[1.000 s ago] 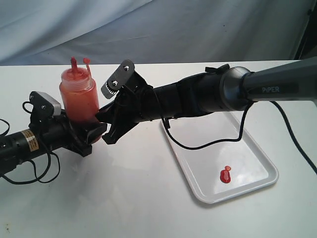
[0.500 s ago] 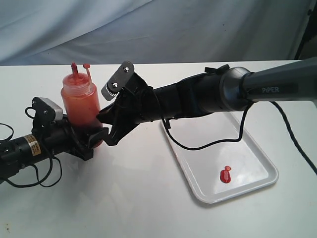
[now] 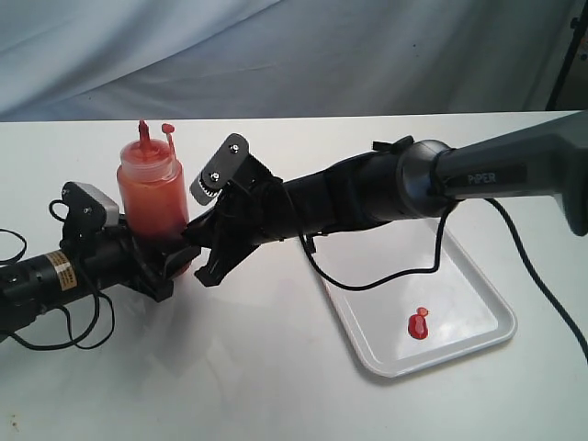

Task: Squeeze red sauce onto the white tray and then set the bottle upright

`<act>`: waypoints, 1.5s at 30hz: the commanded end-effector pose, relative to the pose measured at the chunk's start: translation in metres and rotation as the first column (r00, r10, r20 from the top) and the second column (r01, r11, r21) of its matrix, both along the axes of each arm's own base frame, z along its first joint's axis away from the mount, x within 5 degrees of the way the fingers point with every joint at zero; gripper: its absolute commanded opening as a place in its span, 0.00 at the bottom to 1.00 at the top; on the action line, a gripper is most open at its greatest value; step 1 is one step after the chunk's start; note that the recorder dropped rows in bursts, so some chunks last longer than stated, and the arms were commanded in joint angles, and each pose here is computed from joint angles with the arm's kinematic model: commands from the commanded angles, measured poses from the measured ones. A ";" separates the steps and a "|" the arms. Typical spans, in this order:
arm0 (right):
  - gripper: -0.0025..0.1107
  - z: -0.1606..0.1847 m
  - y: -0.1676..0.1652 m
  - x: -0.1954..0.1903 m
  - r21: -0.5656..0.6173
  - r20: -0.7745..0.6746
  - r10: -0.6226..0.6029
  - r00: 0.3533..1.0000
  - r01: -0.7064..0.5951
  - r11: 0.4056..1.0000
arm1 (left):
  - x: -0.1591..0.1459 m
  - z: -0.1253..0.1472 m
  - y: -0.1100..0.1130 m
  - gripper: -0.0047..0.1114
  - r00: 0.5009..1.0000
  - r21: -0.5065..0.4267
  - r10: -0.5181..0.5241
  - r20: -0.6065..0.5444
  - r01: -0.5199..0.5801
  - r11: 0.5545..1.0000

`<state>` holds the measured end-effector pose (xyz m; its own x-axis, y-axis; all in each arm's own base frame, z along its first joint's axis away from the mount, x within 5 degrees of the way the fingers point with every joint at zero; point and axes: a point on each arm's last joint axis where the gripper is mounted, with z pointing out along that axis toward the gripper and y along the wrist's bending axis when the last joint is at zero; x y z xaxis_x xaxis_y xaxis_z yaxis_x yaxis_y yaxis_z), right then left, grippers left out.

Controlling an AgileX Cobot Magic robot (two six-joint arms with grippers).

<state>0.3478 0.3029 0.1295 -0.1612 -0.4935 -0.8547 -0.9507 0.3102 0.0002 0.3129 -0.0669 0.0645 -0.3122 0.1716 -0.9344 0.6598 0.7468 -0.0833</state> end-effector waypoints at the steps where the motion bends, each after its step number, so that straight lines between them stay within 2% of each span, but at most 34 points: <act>1: 0.28 0.007 0.008 -0.006 0.042 0.012 0.047 0.999 -0.047 0.998 | -0.001 0.007 -0.009 0.04 0.996 -0.012 -0.066 0.052 0.067 0.998; 6: 0.72 0.007 0.008 -0.006 0.042 0.012 0.047 0.999 -0.047 0.998 | -0.001 0.007 -0.009 0.04 0.997 -0.010 -0.066 0.050 0.067 0.998; 7: 0.78 0.007 0.008 -0.006 0.042 0.012 0.047 0.999 -0.047 0.998 | -0.001 0.007 -0.009 0.04 0.997 -0.010 -0.066 0.050 0.067 0.998; 8: 0.81 0.007 0.008 -0.006 0.042 0.012 0.047 0.999 -0.047 0.998 | -0.001 0.007 -0.009 0.04 0.996 -0.009 -0.071 0.050 0.071 0.997; 12: 0.81 0.007 0.008 -0.006 0.042 0.012 0.047 0.999 -0.047 0.998 | -0.002 0.007 -0.010 0.04 0.994 -0.005 -0.093 0.050 0.093 0.996; 17: 0.74 0.013 0.011 -0.002 0.056 0.030 0.046 0.999 -0.047 0.997 | -0.003 0.006 -0.010 0.04 0.994 -0.001 -0.097 0.047 0.097 0.995; 22: 0.59 0.028 0.017 0.006 0.108 0.020 0.022 1.000 -0.024 0.994 | -0.003 0.006 -0.010 0.04 0.994 -0.001 -0.097 0.047 0.097 0.995; 32: 0.30 0.029 0.017 0.006 0.106 0.019 0.014 1.000 -0.016 0.994 | -0.003 0.006 -0.010 0.04 0.994 -0.001 -0.097 0.047 0.097 0.995; 45: 0.16 0.028 0.016 0.006 0.097 0.021 0.018 1.000 -0.020 0.995 | -0.003 0.001 -0.008 0.05 0.996 0.038 -0.090 0.008 0.090 0.995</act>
